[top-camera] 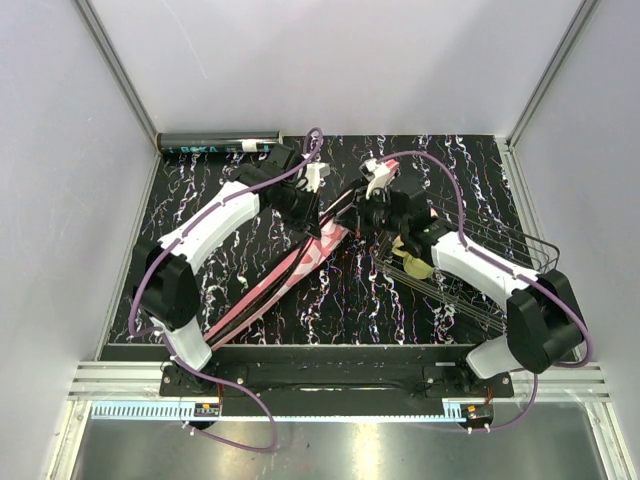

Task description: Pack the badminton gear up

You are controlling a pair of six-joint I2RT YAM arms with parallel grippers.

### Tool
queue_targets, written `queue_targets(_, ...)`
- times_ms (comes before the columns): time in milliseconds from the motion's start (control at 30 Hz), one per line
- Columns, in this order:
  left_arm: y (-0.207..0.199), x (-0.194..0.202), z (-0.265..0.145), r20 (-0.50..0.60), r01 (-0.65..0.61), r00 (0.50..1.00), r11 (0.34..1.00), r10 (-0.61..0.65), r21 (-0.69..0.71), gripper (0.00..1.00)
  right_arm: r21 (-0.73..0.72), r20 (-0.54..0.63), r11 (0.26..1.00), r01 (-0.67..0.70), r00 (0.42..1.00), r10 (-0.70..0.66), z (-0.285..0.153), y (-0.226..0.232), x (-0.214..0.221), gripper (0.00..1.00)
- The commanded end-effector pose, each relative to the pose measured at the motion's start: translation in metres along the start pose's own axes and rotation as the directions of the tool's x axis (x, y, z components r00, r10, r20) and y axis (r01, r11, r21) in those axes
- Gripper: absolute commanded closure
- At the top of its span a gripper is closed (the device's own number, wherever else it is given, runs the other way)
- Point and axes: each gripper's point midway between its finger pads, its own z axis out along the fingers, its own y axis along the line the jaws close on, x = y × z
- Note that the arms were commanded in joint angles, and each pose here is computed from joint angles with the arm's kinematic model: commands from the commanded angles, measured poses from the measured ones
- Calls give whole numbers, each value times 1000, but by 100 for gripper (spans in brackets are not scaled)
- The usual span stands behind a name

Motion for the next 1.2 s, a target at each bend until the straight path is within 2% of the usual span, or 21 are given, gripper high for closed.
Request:
queue_targets(0,-18,-50,-18,186,-58,981,998,51,35,100,-84,52,996,-1,999,5,-6,38,-13,100)
queue_targets(33,-19,-51,-19,191,-56,980,998,48,35,100,-57,69,998,8,998,-4,-9,33,-16,100)
queue_targets(100,-18,-52,-21,197,-45,980,999,39,28,84,-14,95,1000,8,995,-6,-12,21,-25,100)
queue_targets(167,-14,-48,-24,200,-36,979,999,36,-1,60,1,113,1000,-14,994,13,-14,11,-36,100)
queue_targets(267,-2,-34,-27,190,-26,981,995,45,-97,50,13,143,998,-57,988,54,-17,2,-52,100)
queue_targets(300,-1,-26,-26,174,-30,983,992,52,-124,38,16,150,997,-69,986,66,-18,0,-56,100)
queue_targets(567,37,35,-36,138,8,990,944,39,-329,36,39,199,983,-178,966,167,-25,-27,-81,100)
queue_targets(733,29,53,-29,100,-6,994,958,36,-288,36,56,220,981,-185,961,169,-27,-39,-95,100)
queue_targets(800,28,55,-22,86,-17,995,958,44,-287,37,61,223,982,-180,961,162,-26,-40,-98,100)
queue_targets(833,31,55,-19,77,-17,996,956,41,-293,40,60,227,983,-174,961,157,-26,-39,-101,100)
queue_targets(867,31,52,-17,80,-16,996,955,41,-296,52,59,223,984,-171,963,154,-25,-39,-100,100)
queue_targets(967,32,42,-15,90,-20,995,952,50,-305,72,70,207,984,-163,968,146,-24,-43,-97,100)
queue_targets(1000,30,40,-16,93,-24,994,953,54,-301,83,73,202,984,-163,969,146,-24,-43,-95,100)
queue_targets(1100,23,30,-18,118,-25,991,960,60,-278,98,89,191,983,-158,972,139,-27,-46,-87,100)
queue_targets(1167,20,24,-20,131,-23,989,963,60,-269,100,94,186,984,-150,974,130,-29,-45,-87,100)
